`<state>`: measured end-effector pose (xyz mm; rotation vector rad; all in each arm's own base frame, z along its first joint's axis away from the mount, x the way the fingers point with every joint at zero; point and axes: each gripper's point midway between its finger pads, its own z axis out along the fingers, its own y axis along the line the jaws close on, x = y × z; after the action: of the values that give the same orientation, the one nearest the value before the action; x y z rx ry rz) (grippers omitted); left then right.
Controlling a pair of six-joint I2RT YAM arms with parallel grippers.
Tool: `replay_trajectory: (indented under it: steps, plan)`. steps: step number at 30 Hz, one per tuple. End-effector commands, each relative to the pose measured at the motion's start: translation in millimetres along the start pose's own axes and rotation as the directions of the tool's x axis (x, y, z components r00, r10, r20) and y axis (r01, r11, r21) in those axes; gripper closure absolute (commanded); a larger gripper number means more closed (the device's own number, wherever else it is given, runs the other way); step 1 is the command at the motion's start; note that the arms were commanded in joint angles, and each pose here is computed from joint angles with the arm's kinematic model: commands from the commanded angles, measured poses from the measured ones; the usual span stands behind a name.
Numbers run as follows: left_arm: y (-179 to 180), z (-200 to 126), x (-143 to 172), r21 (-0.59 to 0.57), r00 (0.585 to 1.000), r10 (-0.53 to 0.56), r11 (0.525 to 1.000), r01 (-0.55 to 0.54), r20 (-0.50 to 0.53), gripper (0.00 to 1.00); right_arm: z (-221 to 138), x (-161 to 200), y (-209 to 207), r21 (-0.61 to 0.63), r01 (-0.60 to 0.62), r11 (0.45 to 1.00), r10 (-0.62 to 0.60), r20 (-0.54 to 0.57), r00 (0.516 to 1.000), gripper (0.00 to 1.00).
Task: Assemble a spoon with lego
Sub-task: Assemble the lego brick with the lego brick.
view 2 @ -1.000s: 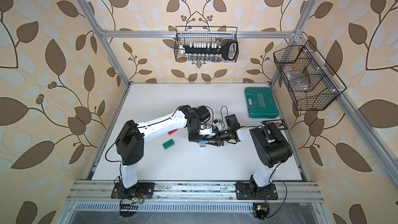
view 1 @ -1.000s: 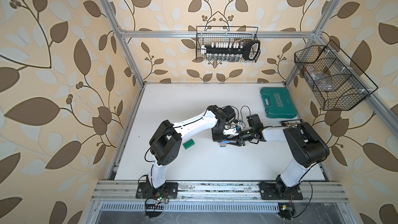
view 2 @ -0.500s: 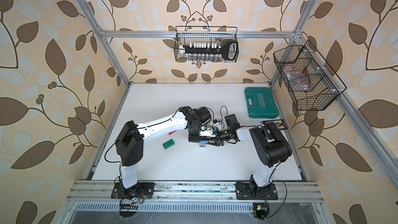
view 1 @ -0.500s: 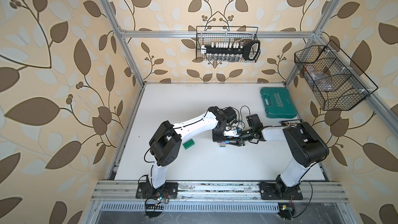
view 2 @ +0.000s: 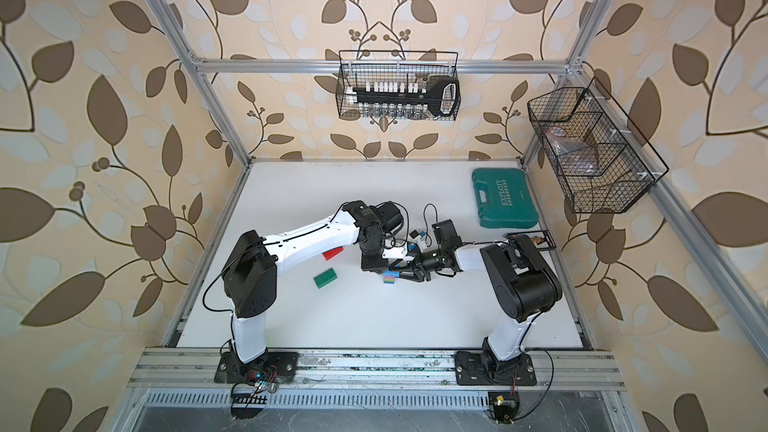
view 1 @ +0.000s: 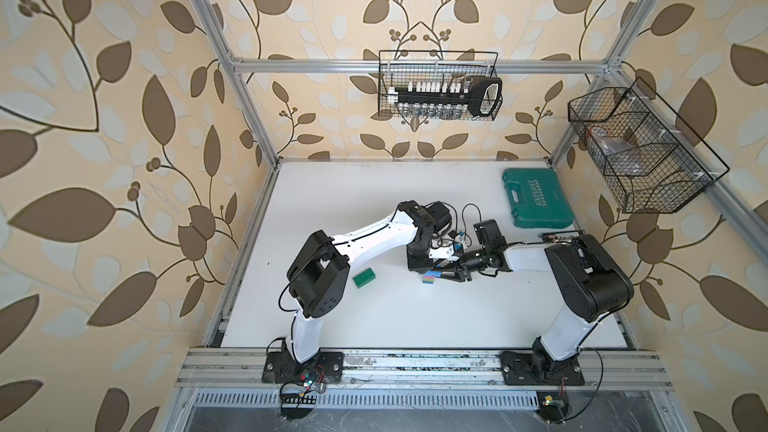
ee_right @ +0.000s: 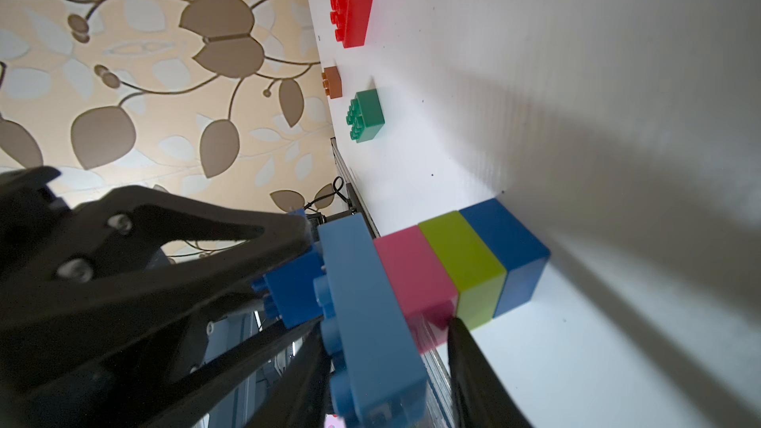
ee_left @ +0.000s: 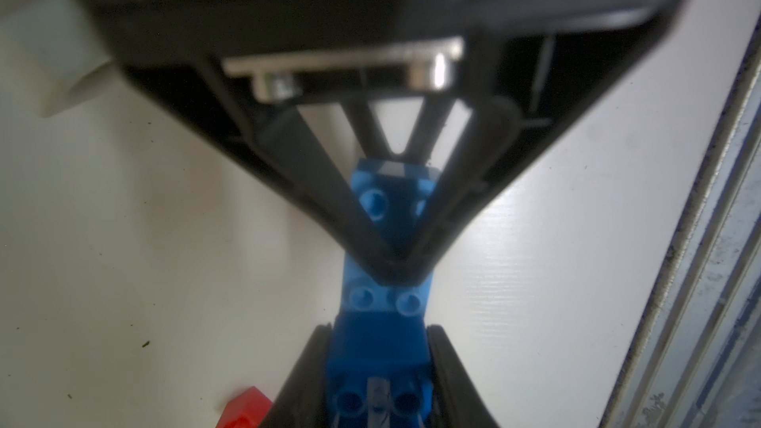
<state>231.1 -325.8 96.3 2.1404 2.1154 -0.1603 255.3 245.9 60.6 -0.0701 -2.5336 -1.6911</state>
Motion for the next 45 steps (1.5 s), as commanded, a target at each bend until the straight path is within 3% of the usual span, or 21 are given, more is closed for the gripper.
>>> replay_trajectory:
  steps: [1,5,16,22,26,37,45]
  plan:
    - [-8.8,3.8,19.5,0.031,0.999,0.033,0.999,-0.032,-0.036,1.00,3.8,2.6,-42.6,0.149,-0.106,0.983,0.101,0.039,0.994,0.57]
    - [-10.3,-6.3,12.1,0.013,0.997,0.060,0.998,-0.061,0.046,1.00,4.1,3.0,-42.7,0.150,-0.107,0.983,0.102,0.038,0.994,0.57]
    - [-12.2,-8.2,14.2,0.103,0.996,0.033,0.994,-0.041,0.078,1.00,4.3,3.3,-44.2,0.154,-0.110,0.982,0.106,0.036,0.994,0.57]
    - [-16.9,11.3,25.3,0.142,1.000,0.009,0.990,-0.011,0.013,1.00,4.9,3.5,-45.7,0.155,-0.116,0.981,0.112,0.034,0.993,0.58]
    - [-17.2,14.9,17.3,0.150,0.999,-0.002,0.989,-0.006,0.055,1.00,5.3,3.4,-45.9,0.155,-0.114,0.981,0.110,0.033,0.993,0.58]
    - [-22.9,38.6,18.3,0.199,1.000,0.003,0.980,-0.005,0.009,1.00,5.4,3.4,-46.1,0.157,-0.115,0.981,0.111,0.032,0.993,0.59]
    - [-19.0,58.8,24.0,0.153,0.995,-0.024,0.988,0.039,-0.097,1.00,7.1,4.4,-46.4,0.159,-0.115,0.980,0.112,0.026,0.993,0.59]
